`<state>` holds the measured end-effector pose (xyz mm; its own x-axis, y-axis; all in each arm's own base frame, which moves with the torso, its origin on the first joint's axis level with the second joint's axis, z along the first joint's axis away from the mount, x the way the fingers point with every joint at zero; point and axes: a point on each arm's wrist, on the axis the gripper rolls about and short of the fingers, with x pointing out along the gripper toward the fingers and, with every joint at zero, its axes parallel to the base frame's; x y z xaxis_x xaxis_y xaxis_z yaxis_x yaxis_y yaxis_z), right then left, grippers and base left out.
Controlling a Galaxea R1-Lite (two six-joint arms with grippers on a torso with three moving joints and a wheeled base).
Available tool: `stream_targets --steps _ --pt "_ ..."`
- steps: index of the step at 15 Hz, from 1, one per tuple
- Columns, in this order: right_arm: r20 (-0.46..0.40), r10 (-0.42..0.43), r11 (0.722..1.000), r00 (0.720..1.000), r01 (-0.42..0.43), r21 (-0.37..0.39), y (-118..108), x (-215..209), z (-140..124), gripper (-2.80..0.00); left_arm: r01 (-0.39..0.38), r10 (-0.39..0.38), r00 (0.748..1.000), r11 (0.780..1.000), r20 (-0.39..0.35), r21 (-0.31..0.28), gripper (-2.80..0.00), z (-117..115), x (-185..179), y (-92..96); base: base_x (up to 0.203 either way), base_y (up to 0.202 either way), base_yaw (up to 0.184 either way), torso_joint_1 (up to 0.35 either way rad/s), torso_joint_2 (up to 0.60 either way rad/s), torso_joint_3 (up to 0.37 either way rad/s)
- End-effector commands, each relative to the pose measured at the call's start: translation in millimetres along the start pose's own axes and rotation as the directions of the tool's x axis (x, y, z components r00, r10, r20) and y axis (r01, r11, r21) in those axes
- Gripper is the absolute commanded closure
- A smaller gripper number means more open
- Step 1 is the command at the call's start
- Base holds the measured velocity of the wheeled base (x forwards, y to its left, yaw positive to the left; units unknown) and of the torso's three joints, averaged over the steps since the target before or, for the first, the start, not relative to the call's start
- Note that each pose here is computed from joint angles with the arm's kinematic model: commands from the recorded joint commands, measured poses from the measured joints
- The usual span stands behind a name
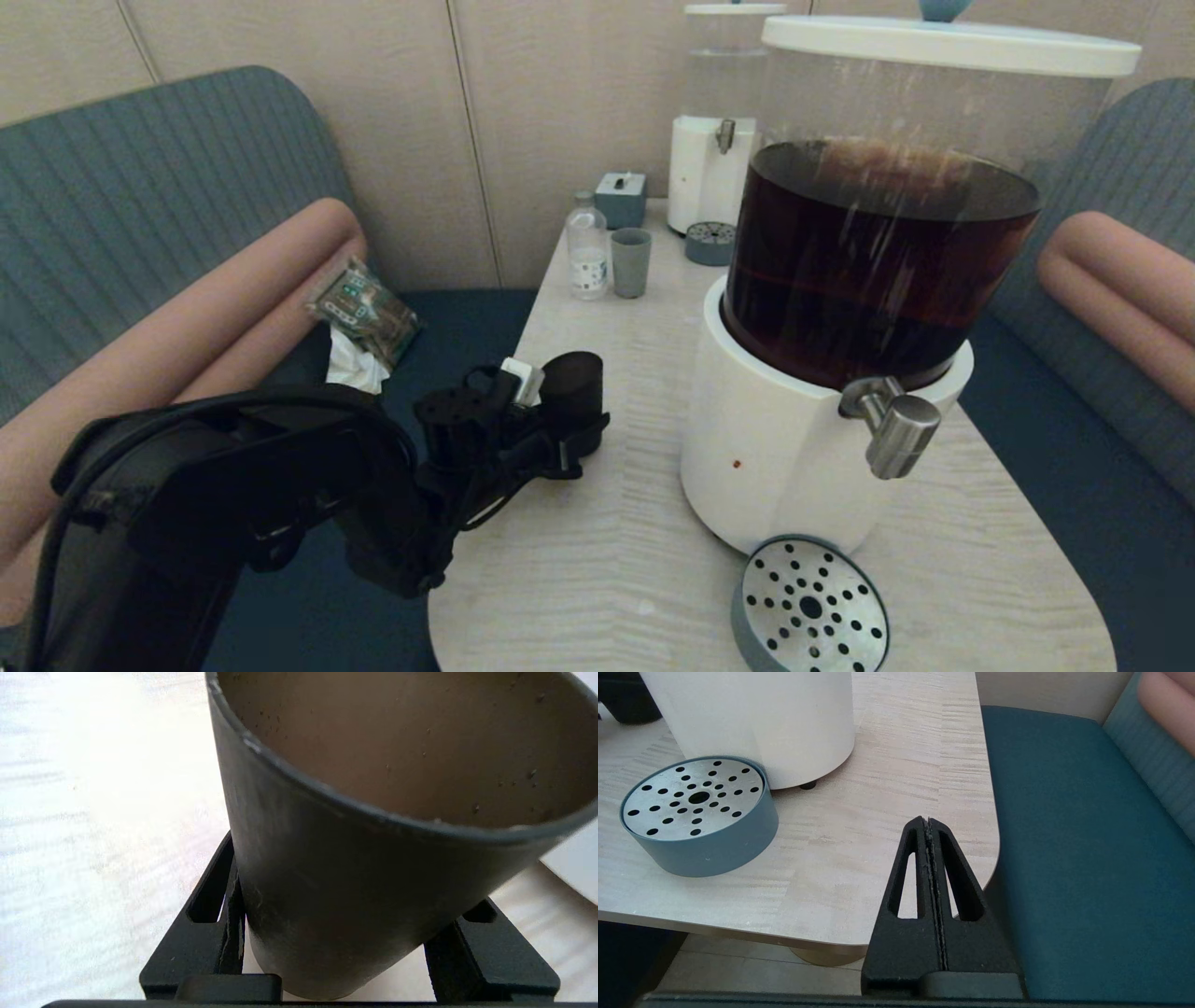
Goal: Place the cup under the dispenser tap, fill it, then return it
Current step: Place the cup next to the water dispenser
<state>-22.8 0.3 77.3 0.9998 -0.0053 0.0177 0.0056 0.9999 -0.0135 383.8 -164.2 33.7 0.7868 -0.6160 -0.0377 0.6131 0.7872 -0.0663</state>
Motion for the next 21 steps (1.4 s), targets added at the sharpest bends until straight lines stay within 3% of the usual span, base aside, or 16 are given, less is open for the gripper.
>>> stream_targets --steps 1,7,8,9,16,21 --pt "-0.004 0.001 1.0 1.0 -0.001 0.0 0 0 -2 0.0 0.0 0.0 1.0 1.0 -0.025 -0.008 0.0 -12 2 1.1 0.0 0.0 0.0 0.0 0.0 0.0" --pt "-0.004 0.001 1.0 1.0 -0.001 0.0 0 0 -2 0.0 0.0 0.0 1.0 1.0 -0.027 -0.007 0.0 -12 1 0.9 0.0 0.0 0.0 0.0 0.0 0.0" --pt "-0.004 0.001 1.0 1.0 -0.001 0.0 0 0 -2 0.0 0.0 0.0 1.0 1.0 -0.027 -0.007 -2.31 -12 1 0.8 0.0 0.0 0.0 0.0 0.0 0.0" --pt "-0.004 0.001 1.0 1.0 -0.001 0.0 0 0 -2 0.0 0.0 0.0 1.0 1.0 -0.027 -0.007 -2.8 -11 0 0.6 0.0 0.0 0.0 0.0 0.0 0.0" --pt "-0.004 0.001 1.0 1.0 -0.001 0.0 0 0 -2 0.0 0.001 -0.001 1.0 1.0 -0.011 -0.004 -2.8 -1 -7 -1.9 0.0 0.0 0.0 0.0 0.0 0.0" --pt "-0.004 0.001 1.0 1.0 -0.001 0.0 0 0 -2 0.0 0.004 -0.004 1.0 1.0 -0.025 -0.004 -2.8 15 -31 -9.8 0.0 0.0 0.0 0.0 0.0 0.0"
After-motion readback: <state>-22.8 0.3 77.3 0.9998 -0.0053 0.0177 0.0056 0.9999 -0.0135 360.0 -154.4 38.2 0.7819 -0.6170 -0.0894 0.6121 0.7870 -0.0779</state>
